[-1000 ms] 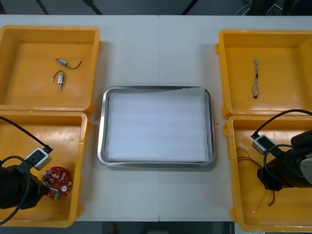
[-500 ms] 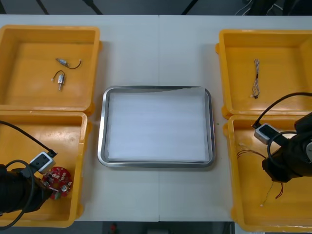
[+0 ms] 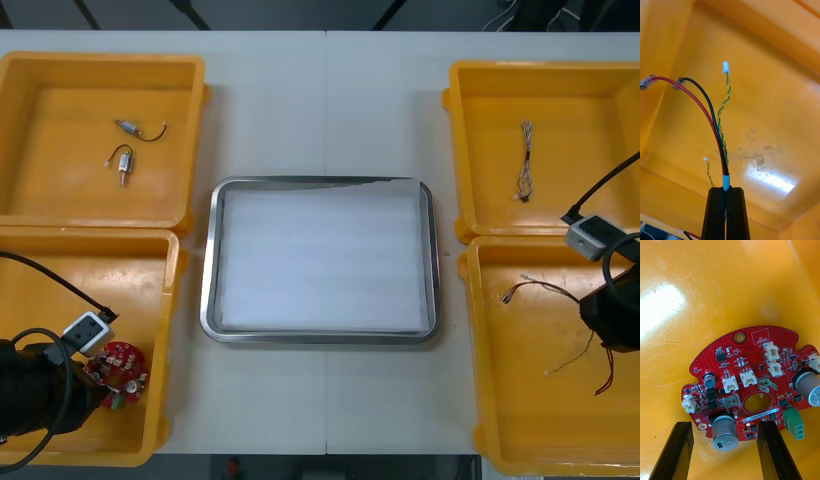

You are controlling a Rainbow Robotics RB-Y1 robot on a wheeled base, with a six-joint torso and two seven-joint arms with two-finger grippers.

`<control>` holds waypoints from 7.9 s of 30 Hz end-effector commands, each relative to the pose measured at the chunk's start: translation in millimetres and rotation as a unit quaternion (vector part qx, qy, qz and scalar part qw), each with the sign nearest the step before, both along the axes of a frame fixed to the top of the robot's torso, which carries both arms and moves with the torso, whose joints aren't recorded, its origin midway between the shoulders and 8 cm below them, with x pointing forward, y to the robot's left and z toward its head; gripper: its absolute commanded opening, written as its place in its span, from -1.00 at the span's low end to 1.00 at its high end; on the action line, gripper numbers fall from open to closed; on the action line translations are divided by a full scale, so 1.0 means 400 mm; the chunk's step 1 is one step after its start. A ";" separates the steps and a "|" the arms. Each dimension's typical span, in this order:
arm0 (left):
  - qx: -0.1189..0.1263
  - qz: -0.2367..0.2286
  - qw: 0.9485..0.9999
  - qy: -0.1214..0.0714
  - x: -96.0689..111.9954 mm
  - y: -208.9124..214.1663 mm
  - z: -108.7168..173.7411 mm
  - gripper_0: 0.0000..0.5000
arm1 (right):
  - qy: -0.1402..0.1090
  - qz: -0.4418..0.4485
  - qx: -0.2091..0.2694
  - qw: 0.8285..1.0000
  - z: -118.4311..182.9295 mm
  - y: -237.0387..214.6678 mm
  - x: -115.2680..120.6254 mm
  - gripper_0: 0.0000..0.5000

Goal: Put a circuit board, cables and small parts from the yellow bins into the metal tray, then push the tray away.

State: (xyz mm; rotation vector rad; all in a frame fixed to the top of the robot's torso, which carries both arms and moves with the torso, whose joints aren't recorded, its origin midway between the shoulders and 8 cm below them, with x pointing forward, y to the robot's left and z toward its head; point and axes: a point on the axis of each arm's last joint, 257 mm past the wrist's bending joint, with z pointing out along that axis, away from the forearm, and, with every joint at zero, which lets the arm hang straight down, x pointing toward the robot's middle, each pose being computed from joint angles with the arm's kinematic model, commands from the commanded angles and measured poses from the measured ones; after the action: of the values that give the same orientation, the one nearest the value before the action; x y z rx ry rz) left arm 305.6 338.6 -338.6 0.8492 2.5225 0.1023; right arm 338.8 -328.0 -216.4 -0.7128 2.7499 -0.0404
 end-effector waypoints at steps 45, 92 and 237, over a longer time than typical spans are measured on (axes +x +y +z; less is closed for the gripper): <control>-0.009 0.148 0.989 -0.010 0.122 0.172 0.362 -1.00 | -0.090 0.000 0.021 0.996 0.279 0.029 0.093 -1.00; -0.224 0.379 0.896 0.063 0.295 -0.311 0.459 -1.00 | -0.091 -0.003 0.021 0.996 0.280 0.028 0.094 -1.00; -0.288 0.548 0.774 -0.134 0.720 0.181 0.838 1.00 | -0.110 0.512 -0.108 0.845 0.018 0.700 0.206 -1.00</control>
State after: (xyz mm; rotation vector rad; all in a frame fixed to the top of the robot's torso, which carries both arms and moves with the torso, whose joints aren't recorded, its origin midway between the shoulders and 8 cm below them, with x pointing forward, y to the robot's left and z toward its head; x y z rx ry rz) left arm 567.8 425.8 -43.6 -0.9086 2.2807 -0.1446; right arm 418.2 -70.2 -213.8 -1.9681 1.9058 -0.1758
